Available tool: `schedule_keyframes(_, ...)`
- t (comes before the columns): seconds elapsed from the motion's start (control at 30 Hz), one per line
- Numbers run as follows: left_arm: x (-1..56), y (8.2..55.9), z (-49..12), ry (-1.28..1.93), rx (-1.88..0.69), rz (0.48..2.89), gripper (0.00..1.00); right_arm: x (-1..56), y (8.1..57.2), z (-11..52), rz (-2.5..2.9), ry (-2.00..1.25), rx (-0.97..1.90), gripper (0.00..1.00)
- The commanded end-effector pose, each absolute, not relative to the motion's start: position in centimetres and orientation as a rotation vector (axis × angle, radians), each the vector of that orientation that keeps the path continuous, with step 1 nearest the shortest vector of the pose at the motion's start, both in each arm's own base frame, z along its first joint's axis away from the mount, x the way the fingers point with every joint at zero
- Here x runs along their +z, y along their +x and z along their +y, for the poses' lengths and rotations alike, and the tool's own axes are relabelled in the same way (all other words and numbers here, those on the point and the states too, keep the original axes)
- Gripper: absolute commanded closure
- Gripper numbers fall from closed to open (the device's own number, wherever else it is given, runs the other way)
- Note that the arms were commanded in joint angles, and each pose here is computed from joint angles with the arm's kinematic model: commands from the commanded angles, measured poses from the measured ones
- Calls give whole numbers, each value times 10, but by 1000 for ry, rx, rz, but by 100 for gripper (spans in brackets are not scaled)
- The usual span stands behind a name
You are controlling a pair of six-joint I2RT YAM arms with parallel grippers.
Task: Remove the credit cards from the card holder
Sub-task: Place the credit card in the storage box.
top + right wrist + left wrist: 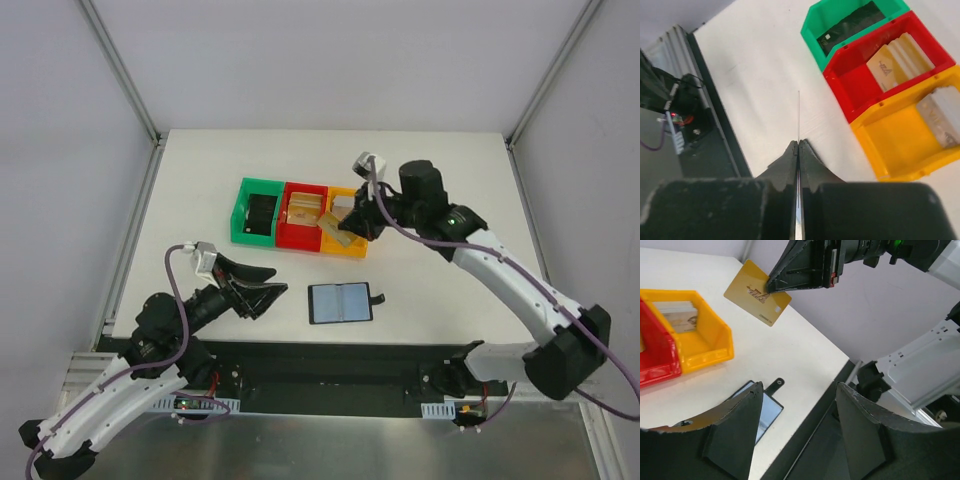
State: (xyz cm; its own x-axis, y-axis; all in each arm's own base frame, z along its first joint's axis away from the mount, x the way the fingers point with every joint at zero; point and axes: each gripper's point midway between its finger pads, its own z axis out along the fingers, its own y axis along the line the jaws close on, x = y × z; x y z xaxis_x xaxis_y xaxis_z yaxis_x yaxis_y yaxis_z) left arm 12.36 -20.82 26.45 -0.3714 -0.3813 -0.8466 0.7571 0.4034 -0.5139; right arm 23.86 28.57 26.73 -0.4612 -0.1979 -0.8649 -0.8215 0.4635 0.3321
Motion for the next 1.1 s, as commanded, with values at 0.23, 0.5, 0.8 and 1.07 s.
schedule_keyframes(0.23,223,142,-189,215,-1104,1672,43,230,320,335,1739,-1470,655,100)
schedule_keyframes(0.5,215,141,-183,208,-1060,1717,44,205,357,367,1701,-1551,598,99)
schedule_keyframes(0.8,219,144,-166,178,-974,1717,44,175,379,393,1659,-1605,531,99)
schedule_keyframes(1.07,217,148,-163,178,-936,1728,43,151,387,402,1605,-1650,503,100)
